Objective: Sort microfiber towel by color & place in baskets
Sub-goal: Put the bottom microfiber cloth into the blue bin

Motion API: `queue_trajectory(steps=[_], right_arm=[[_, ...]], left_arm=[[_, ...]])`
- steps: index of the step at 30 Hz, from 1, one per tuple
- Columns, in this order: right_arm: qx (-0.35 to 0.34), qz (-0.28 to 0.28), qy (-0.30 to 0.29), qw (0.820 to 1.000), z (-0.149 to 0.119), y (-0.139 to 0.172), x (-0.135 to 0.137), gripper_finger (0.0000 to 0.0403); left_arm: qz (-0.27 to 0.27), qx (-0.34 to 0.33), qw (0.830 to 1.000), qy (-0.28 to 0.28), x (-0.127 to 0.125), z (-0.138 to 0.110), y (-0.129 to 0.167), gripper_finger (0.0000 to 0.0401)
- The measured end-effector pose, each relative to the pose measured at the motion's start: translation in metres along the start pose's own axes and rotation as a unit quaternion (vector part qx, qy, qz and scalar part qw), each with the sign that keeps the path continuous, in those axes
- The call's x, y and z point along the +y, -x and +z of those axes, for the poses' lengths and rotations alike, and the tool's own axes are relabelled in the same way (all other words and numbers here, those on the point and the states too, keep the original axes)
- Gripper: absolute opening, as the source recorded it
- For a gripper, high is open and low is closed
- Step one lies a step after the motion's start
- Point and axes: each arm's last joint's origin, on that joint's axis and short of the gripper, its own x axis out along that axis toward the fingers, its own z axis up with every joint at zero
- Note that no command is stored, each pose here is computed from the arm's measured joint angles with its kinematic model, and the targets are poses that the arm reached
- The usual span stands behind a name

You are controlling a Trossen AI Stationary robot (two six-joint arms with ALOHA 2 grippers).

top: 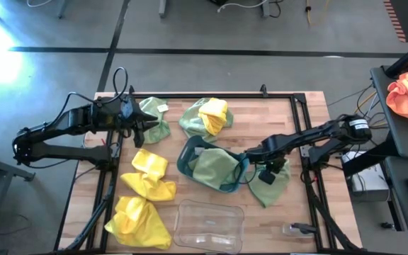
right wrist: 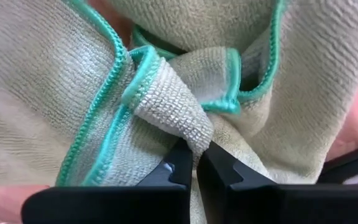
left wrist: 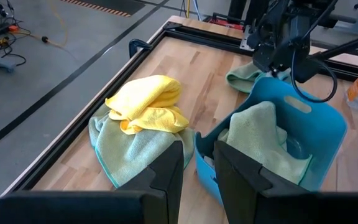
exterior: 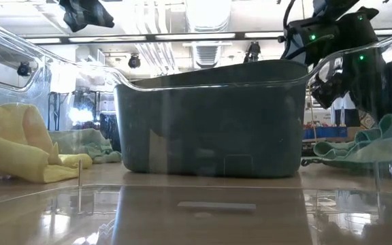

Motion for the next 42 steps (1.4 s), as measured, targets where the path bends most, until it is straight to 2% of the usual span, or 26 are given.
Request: queue_trajectory(steps=[5,9,15,29,35,42], right_arm=[[-0.029,0.02,-0.02,0.999,-0.006,0.02,-0.001,0.0009],[-0.072,0.057,-0.04,0.995,-0.012,0.044,-0.001,0.0009],[-0.164,0.099,-0.075,0.979,-0.02,0.088,-0.001,0.0009],[-0.369,0.151,-0.068,0.914,-0.036,0.196,0.002,0.0009],[-0.429,0.181,-0.044,0.884,-0.042,0.225,0.003,0.0009],[-0.483,0.245,-0.016,0.841,-0.038,0.244,0.011,0.0009]], left_arm=[[0.0,0.0,1.0,0.0,0.0,0.0,0.0,0.0075],[0.0,0.0,1.0,0.0,0.0,0.0,0.0,0.0075],[0.0,0.0,1.0,-0.013,0.0,0.0,0.0,0.0075],[0.0,0.005,1.0,-0.027,0.0,-0.001,0.0,0.0075],[0.0,0.015,0.999,-0.028,0.0,-0.003,0.0,0.0075],[0.0,0.02,0.999,-0.028,0.0,-0.004,0.0,0.0075]])
